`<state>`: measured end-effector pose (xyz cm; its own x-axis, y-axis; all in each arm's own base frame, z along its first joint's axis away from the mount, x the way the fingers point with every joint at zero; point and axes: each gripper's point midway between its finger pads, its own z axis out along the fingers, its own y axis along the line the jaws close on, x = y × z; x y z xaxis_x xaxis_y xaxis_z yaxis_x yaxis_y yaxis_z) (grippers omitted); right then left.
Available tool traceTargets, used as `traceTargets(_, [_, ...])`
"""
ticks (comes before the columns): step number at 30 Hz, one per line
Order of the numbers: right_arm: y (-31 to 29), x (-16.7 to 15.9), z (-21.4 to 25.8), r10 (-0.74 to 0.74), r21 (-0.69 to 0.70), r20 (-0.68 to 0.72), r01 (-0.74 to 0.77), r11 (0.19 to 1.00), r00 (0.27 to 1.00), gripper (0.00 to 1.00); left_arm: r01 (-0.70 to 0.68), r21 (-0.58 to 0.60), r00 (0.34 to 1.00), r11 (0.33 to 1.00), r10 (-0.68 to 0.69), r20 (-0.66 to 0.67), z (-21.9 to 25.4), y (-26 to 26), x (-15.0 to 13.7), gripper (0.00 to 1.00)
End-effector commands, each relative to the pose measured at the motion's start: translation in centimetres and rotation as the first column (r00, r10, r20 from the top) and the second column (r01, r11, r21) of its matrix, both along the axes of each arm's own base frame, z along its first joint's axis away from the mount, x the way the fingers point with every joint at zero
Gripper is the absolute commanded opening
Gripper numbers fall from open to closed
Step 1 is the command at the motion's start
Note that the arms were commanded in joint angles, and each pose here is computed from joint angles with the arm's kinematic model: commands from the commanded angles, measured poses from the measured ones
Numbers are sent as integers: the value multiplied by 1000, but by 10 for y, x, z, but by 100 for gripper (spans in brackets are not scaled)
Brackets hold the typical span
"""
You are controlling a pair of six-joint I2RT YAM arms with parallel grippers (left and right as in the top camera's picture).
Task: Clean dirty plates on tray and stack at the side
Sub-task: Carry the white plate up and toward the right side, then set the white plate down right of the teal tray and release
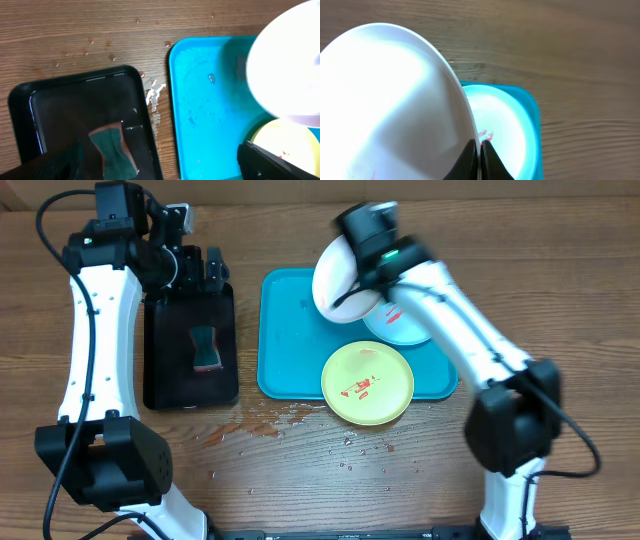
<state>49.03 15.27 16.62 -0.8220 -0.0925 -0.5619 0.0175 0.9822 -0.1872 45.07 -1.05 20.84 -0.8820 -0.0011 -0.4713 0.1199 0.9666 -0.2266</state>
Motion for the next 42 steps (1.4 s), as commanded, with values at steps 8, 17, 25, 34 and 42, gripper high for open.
traceTargets(8, [-114,2,7,-105,461,-172,174,870,979,4,72,103,996,992,-65,-63,-8,-41,-14,100])
traceTargets(17, [-284,-23,-15,-406,437,-209,457,775,890,4,176,94,983,980,-170,-65,-8,-100,-25,100])
traceTargets(25, [-364,-65,-65,-557,414,-251,608,678,792,4,218,90,976,972,-214,-52,-7,-126,-28,100])
traceTargets(34, [-385,-84,-91,-590,370,-258,642,672,765,4,213,86,977,973,-209,-50,-6,-129,-29,100])
traceTargets(42, [-380,-89,-97,-585,366,-284,650,667,760,37,211,85,977,974,-207,-51,-6,-129,-29,100])
